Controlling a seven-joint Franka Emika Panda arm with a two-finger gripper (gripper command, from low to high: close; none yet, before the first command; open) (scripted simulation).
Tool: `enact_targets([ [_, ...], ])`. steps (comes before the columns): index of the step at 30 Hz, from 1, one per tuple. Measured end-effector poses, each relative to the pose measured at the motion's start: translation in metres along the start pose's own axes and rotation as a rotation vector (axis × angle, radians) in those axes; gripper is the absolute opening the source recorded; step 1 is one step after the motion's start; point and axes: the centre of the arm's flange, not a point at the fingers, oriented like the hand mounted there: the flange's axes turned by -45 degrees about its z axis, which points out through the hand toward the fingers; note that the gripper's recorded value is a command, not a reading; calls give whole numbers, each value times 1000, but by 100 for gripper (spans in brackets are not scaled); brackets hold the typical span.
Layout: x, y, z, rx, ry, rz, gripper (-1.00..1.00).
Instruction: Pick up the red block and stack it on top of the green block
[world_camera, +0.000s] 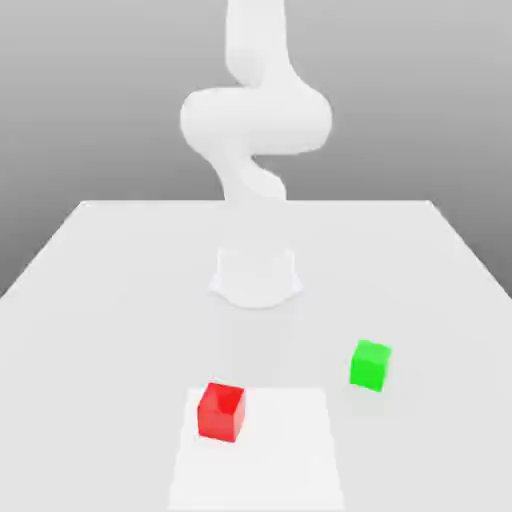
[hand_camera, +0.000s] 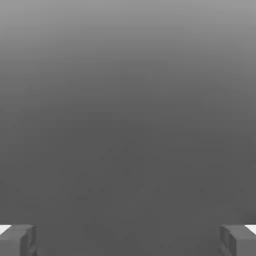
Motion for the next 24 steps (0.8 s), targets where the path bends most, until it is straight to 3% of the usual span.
enact_targets([
  [10, -116, 28, 228, -58, -376, 105, 0],
  [18, -274, 47, 330, -92, -671, 202, 0],
  [24, -327, 48, 374, -95, -713, 214, 0],
])
